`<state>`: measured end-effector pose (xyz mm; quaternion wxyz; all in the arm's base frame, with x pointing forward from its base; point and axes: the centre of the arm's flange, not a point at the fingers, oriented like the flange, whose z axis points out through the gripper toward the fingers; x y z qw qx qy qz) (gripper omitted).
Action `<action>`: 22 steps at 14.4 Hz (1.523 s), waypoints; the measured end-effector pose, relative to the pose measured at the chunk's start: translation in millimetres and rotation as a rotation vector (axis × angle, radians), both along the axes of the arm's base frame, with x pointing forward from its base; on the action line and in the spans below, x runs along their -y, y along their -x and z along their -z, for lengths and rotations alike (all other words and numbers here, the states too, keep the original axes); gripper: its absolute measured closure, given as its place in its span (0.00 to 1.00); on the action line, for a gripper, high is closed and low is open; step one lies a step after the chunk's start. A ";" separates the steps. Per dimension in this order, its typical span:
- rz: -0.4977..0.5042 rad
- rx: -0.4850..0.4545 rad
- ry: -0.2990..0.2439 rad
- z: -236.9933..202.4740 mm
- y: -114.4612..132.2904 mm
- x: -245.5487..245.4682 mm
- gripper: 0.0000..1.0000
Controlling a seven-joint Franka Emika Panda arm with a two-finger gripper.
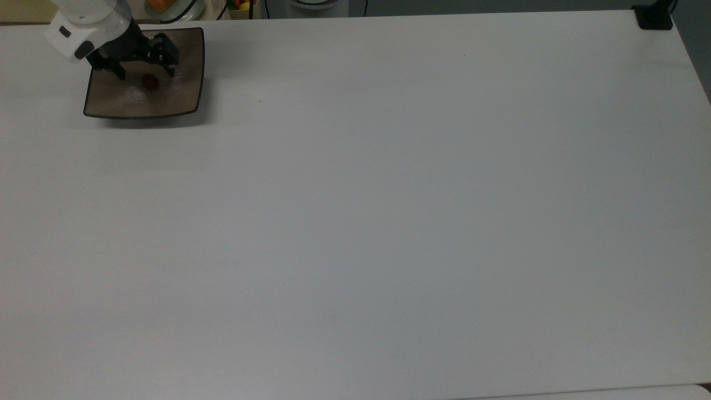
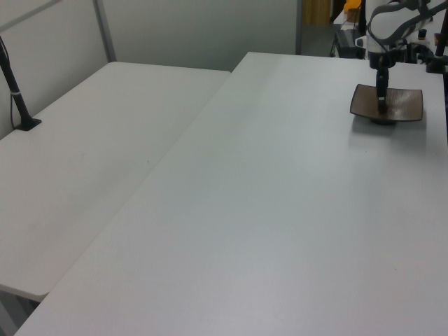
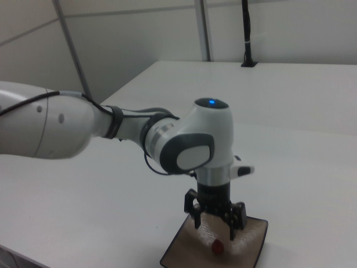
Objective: Strawberries on a ceramic plate
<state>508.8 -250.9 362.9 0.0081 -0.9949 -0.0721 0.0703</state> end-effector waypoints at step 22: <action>0.025 0.204 -0.078 -253.9 -31.4 -337.1 0.00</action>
